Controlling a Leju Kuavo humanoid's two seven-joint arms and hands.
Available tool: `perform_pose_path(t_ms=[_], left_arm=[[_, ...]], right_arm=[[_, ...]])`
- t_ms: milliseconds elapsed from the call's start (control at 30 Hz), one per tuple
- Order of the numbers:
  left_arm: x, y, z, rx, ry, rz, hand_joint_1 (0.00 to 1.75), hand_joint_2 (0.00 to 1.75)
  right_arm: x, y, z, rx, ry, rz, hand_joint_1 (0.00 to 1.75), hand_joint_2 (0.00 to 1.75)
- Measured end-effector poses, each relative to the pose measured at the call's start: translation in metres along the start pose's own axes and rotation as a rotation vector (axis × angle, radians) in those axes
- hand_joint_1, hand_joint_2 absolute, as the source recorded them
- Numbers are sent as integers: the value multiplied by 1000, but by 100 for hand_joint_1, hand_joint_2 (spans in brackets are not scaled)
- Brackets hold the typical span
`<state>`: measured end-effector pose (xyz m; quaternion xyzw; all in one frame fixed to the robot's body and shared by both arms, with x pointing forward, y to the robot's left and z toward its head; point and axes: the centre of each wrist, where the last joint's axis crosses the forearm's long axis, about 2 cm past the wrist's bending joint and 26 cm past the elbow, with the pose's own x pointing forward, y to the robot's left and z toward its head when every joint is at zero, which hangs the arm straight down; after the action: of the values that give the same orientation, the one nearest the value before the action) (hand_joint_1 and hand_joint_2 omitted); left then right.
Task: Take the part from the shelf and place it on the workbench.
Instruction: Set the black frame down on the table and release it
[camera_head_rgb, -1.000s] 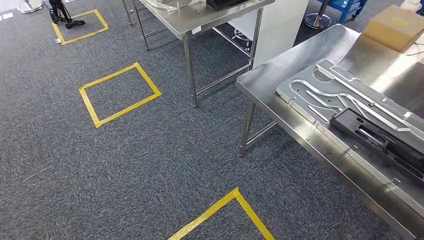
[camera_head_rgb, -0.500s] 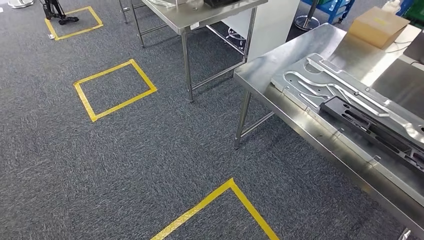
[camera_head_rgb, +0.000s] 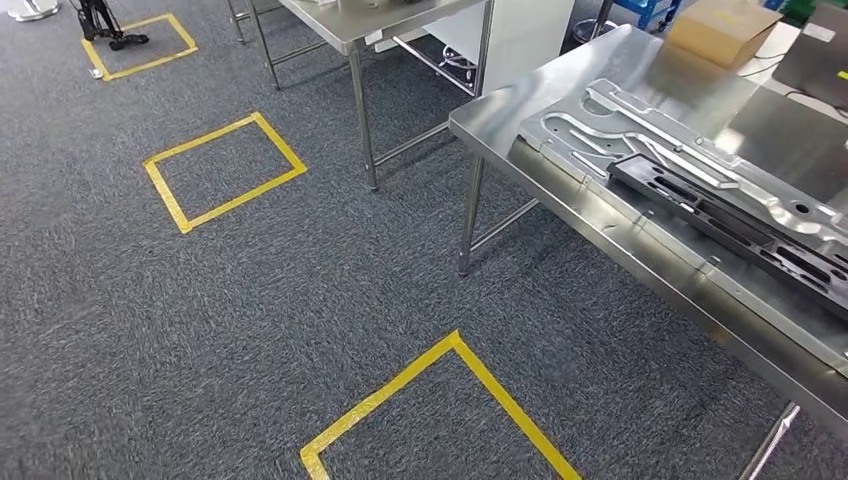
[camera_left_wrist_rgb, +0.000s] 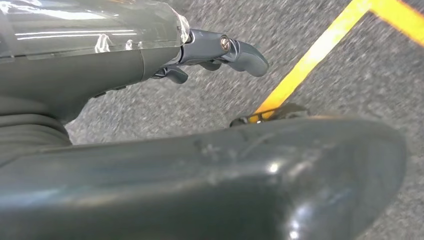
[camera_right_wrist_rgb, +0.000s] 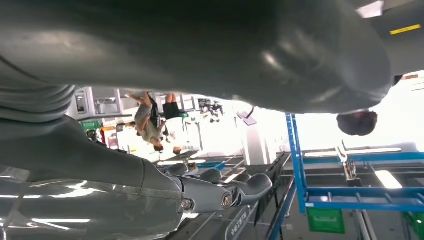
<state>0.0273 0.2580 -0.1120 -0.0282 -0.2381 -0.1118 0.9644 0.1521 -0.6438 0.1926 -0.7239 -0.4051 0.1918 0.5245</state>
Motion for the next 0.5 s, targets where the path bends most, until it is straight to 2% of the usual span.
perform_pose_path(t_ms=[200,300,400,500], left_arm=[[0,0,0,14,-5,-13,0,0],[1,1,0,61,-3,-23,0,0],[2,1,-1,90,3,17,0,0],[2,2,-1,101,7,49,0,0]], right_arm=[[-3,2,9,5,-57,8,0,0],[4,9,27,71,-115,-102,0,0],[31,28,60,256,-174,-323,0,0],[75,58,109,445,-231,-425,0,0]])
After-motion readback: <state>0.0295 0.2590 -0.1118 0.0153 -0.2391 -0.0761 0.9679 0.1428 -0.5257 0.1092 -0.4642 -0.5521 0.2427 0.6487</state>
